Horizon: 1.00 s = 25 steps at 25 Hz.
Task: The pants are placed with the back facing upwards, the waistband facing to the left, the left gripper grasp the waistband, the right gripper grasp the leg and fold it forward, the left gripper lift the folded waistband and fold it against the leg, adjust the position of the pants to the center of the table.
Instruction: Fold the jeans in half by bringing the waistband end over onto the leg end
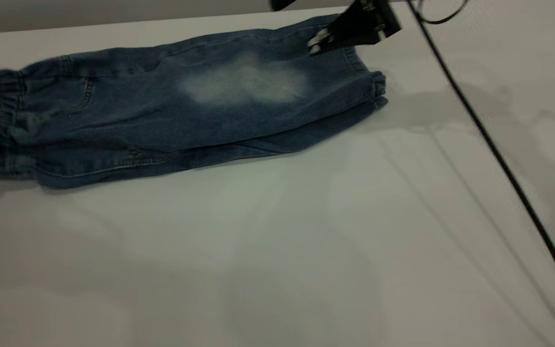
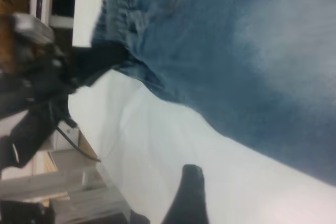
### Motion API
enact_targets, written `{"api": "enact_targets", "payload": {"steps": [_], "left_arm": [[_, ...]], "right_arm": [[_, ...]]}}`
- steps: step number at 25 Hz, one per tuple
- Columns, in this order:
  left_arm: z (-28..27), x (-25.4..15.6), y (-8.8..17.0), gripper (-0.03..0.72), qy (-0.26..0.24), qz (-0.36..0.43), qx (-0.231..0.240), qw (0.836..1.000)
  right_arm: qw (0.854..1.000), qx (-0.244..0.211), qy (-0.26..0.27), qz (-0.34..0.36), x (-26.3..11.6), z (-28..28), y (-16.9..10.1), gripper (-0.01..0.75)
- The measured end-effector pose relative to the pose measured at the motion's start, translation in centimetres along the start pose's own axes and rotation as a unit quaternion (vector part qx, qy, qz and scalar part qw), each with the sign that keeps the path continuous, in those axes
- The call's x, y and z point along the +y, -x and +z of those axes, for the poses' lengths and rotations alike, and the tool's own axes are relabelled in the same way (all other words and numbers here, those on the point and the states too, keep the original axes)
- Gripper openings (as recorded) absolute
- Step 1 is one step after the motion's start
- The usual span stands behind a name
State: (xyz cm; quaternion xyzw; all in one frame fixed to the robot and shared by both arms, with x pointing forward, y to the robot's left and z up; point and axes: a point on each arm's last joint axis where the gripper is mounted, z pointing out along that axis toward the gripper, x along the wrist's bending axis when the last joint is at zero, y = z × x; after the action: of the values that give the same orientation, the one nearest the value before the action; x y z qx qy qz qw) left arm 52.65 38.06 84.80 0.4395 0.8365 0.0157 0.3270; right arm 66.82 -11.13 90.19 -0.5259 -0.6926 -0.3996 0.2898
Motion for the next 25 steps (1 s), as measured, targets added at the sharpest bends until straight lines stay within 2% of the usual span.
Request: {"api": "enact_targets", "payload": {"steps": [7,14,17,21,25], "left_arm": [[-5.6,-1.7,2.7,0.147,0.027,0.025,-0.017,0.999],[-10.2,-3.1,5.4,0.147,0.046,0.063,-0.057,0.995],[-11.9,-3.5,6.6,0.147,0.051,0.08,-0.078,0.992],[-14.0,-3.9,7.5,0.147,0.076,0.102,-0.08,0.989],[-15.6,-4.3,8.4,0.147,0.095,0.121,-0.091,0.984]], "right_arm": [[0.999,-0.024,0.032,-0.016,-0.4,4.7,-2.9,0.575],[0.996,-0.034,0.039,-0.078,-0.4,7.9,-6.7,0.574],[0.995,-0.026,0.033,-0.088,-0.5,9.4,-7.7,0.574],[0.997,-0.013,0.013,-0.079,-0.8,11.9,-7.6,0.574],[0.997,0.007,-0.024,-0.068,-1.8,14.9,-7.7,0.574]]}}
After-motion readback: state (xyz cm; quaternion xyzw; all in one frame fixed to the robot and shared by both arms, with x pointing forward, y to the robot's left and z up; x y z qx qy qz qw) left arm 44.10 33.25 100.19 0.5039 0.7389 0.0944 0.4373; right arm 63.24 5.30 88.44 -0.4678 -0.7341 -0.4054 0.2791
